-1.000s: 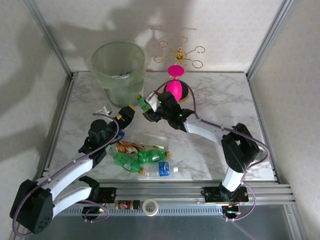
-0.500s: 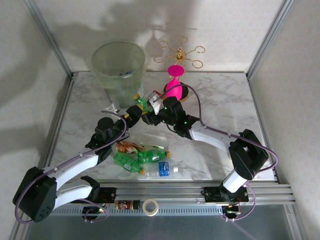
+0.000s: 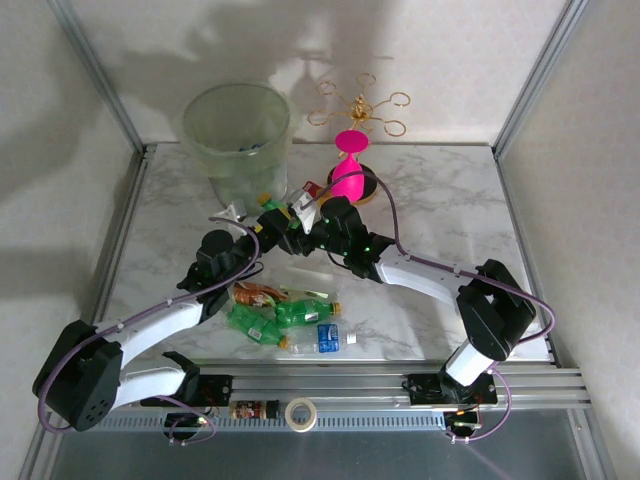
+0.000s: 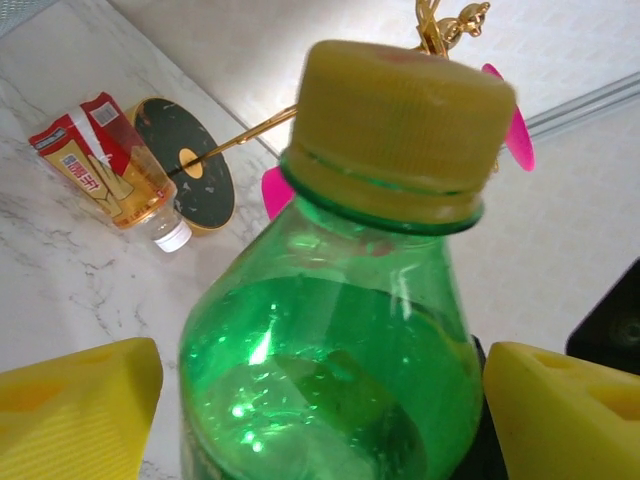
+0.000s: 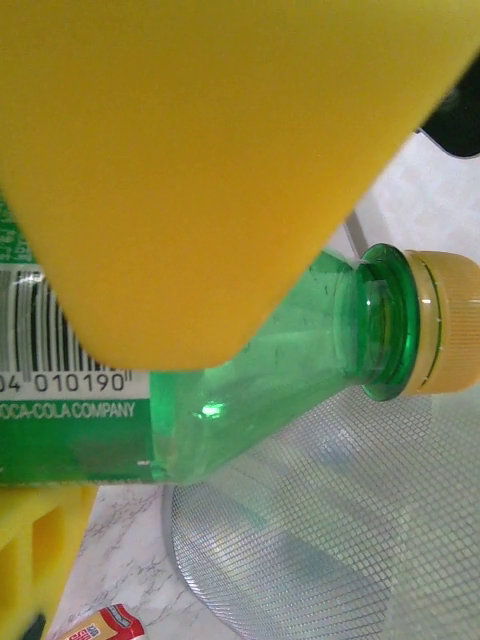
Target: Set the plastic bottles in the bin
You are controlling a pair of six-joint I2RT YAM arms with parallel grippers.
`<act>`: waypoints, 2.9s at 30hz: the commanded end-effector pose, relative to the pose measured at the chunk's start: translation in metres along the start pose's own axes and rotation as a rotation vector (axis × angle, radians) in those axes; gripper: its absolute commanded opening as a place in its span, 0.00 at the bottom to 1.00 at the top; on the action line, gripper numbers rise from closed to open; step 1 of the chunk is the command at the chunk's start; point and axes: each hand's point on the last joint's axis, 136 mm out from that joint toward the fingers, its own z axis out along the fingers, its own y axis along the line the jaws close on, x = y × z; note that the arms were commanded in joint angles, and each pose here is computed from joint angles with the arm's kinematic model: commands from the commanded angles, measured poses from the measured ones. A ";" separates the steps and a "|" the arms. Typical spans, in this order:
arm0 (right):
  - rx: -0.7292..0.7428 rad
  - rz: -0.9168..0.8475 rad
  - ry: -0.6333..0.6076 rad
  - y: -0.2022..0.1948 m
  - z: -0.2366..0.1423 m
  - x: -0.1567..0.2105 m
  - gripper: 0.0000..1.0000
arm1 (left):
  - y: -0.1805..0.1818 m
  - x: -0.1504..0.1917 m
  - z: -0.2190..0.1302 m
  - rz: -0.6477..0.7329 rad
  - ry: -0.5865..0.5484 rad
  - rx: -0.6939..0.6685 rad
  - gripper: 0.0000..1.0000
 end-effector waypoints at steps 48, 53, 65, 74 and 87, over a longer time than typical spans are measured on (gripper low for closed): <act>0.329 0.135 -0.123 -0.054 -0.101 0.004 0.99 | -0.115 -0.266 0.058 0.434 -0.477 -0.118 0.47; 0.360 0.157 -0.103 -0.059 -0.103 0.012 0.99 | -0.066 -0.288 0.079 0.420 -0.465 -0.248 0.46; 0.399 0.168 -0.083 -0.066 -0.104 0.019 0.99 | 0.014 -0.279 0.118 0.403 -0.350 -0.413 0.57; 0.437 0.171 -0.038 -0.076 -0.089 0.026 0.99 | -0.025 -0.288 0.100 0.418 -0.381 -0.348 0.93; 0.401 0.111 0.113 -0.083 -0.031 0.035 0.99 | -0.099 -0.238 0.008 0.355 -0.452 -0.067 1.00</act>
